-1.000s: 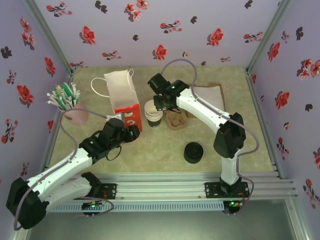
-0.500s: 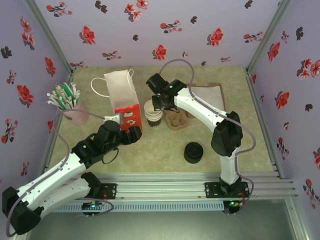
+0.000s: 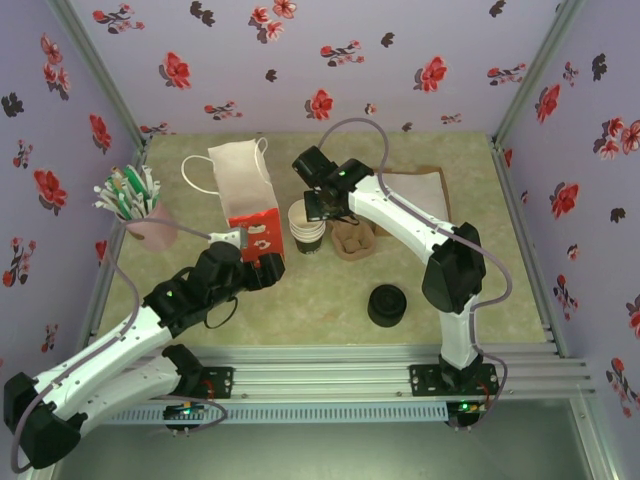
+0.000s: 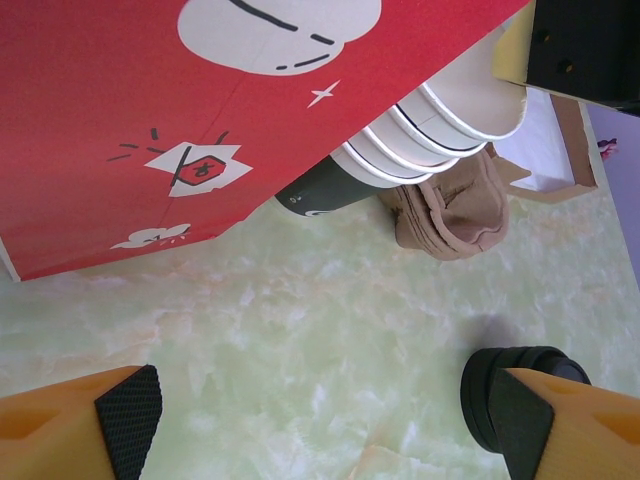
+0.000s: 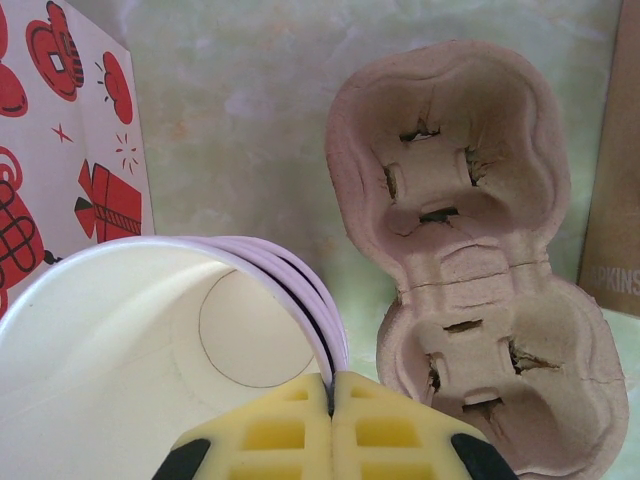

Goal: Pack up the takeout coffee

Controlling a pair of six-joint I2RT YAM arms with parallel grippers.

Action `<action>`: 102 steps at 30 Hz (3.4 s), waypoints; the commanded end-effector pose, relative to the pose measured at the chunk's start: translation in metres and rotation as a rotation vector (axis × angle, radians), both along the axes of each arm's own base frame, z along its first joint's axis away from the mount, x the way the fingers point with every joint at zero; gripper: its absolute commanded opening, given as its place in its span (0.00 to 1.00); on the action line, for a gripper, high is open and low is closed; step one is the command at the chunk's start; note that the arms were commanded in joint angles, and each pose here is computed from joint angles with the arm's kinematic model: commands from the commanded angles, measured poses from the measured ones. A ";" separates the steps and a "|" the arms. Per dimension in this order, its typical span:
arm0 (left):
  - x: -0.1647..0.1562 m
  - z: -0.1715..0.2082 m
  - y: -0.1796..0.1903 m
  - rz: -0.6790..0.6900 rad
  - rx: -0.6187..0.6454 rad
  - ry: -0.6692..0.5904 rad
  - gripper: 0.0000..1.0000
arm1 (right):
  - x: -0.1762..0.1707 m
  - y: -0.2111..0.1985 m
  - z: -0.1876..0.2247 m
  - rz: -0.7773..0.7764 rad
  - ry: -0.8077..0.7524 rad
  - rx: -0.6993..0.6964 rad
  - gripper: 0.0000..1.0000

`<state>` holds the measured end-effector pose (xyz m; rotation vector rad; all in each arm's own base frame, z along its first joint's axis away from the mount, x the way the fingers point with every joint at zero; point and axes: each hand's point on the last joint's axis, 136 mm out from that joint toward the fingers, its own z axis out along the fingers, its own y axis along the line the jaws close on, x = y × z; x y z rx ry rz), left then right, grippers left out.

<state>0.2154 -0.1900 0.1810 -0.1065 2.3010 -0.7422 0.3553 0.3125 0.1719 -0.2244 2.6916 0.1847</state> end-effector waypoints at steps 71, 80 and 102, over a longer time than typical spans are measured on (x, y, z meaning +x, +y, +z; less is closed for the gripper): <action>-0.056 0.057 -0.059 -0.351 -0.150 -0.046 0.99 | -0.147 -0.092 0.011 0.060 0.003 0.245 0.08; -0.053 0.042 -0.083 -0.370 -0.133 -0.074 0.99 | -0.144 -0.086 -0.017 0.027 0.015 0.191 0.09; -0.050 0.026 -0.086 -0.376 -0.065 -0.082 0.99 | -0.148 -0.076 -0.057 0.018 0.078 0.109 0.21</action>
